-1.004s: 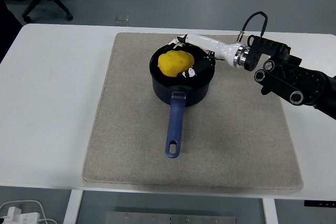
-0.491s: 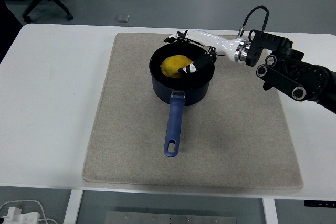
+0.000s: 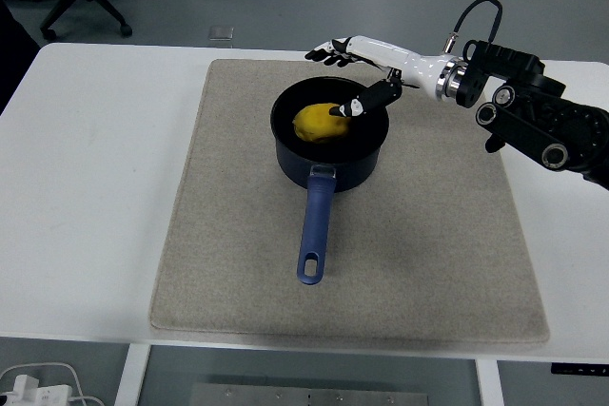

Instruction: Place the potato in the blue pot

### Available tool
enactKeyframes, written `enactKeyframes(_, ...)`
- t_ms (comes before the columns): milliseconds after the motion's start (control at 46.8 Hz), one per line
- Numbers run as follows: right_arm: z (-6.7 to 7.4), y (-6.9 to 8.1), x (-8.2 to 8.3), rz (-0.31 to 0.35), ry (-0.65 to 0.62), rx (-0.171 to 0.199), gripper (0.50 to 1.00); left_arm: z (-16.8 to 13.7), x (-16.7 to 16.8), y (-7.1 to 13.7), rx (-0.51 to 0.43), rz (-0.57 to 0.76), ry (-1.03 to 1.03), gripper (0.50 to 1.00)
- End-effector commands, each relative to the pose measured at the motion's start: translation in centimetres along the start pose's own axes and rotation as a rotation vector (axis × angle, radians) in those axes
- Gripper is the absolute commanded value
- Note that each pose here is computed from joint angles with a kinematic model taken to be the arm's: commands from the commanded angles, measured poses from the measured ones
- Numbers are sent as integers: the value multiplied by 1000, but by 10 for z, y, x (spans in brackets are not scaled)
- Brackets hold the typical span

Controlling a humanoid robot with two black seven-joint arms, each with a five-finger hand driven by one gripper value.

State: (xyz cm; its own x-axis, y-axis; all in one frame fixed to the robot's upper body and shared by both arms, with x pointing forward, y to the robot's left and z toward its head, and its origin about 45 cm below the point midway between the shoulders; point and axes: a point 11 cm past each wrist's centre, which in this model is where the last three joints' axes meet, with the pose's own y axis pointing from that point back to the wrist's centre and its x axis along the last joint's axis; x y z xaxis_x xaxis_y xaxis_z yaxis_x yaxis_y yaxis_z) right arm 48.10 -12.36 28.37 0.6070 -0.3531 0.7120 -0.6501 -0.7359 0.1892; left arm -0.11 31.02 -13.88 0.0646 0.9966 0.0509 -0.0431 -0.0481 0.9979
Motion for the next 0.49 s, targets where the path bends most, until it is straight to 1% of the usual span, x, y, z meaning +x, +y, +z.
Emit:
enactKeyframes(0, -1, 1, 10, 40, -63, 4, 862, 0, -1, 0, 0, -3, 0, 996)
enactKeyframes(43, 1, 3, 17, 64, -97, -1, 862, 0, 0, 0, 0, -1, 0, 996)
enactKeyframes(107, 11, 8, 28, 112, -148, -21, 862, 0, 0, 0, 0, 0, 0, 996)
enactKeyframes(171, 21, 13, 35, 155, -203, -53, 864, -1, 0, 0, 2, 0, 0, 996)
enactKeyframes(235, 30, 16, 40, 188, -263, -93, 862, -3, -1, 0, 4, -1, 1, 996)
enactKeyframes(299, 35, 19, 46, 228, -340, -118, 864, -3, -1, 0, 4, -1, 1, 996)
enactKeyframes(406, 42, 23, 56, 298, -505, -137, 864, -4, -1, 0, 6, -1, 1, 996)
enactKeyframes(470, 46, 27, 64, 338, -606, -158, 866, -5, 0, 0, 8, 2, 2, 996)
